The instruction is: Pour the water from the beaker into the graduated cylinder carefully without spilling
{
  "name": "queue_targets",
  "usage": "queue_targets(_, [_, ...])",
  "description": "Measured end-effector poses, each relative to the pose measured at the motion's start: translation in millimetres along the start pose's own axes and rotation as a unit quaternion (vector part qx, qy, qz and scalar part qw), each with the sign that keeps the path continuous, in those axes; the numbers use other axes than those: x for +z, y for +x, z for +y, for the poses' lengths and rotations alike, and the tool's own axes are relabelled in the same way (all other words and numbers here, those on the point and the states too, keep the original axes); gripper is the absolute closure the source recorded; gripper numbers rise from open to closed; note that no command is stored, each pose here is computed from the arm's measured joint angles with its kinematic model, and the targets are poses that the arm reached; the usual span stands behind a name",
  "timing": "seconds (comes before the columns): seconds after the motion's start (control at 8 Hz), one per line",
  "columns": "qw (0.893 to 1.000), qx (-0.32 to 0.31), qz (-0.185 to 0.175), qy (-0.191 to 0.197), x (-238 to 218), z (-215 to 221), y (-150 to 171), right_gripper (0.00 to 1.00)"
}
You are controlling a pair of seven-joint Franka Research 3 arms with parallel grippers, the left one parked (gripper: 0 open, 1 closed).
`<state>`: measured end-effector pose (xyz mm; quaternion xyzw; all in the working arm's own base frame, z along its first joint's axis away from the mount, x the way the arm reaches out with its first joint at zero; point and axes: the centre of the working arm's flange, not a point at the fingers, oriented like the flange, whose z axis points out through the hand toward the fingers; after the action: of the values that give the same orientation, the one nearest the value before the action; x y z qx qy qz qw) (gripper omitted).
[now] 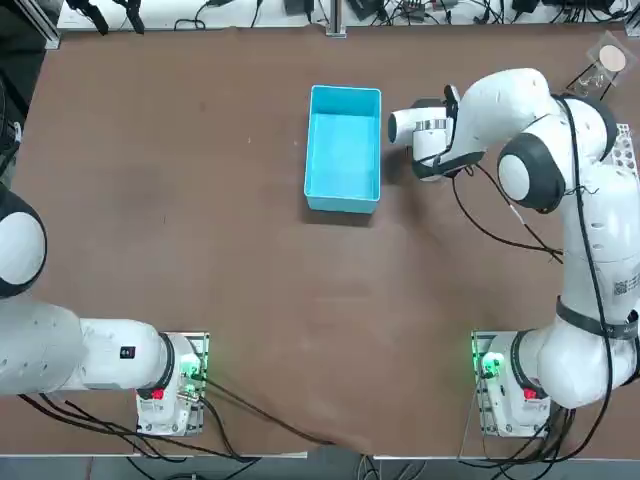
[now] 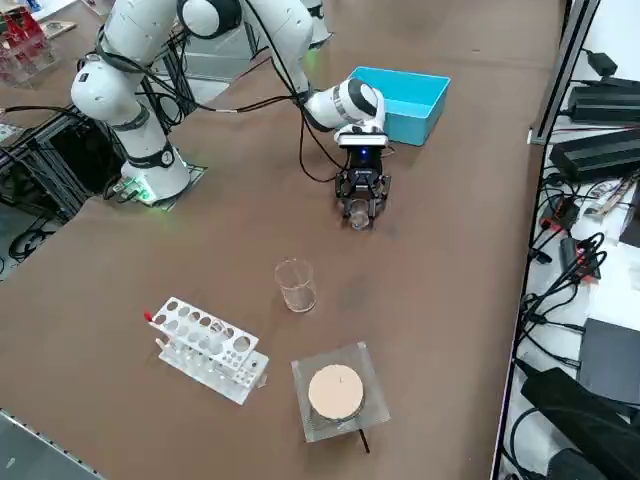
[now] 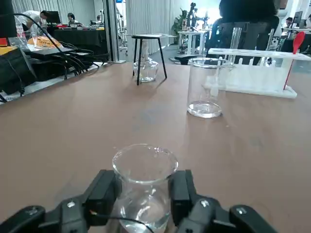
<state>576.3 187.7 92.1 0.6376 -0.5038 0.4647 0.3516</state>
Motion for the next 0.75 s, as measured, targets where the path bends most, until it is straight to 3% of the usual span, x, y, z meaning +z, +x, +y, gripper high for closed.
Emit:
queue_targets(0.38, [1.0, 0.005, -0.004, -0.012, 5, 1, -1, 0.28])
queue_targets(0.62, [0.999, 0.005, -0.021, -0.034, 2, 0, 2, 0.0])
queue_targets(0.75, [0.998, 0.005, -0.041, -0.05, -7, -5, 11, 0.0])
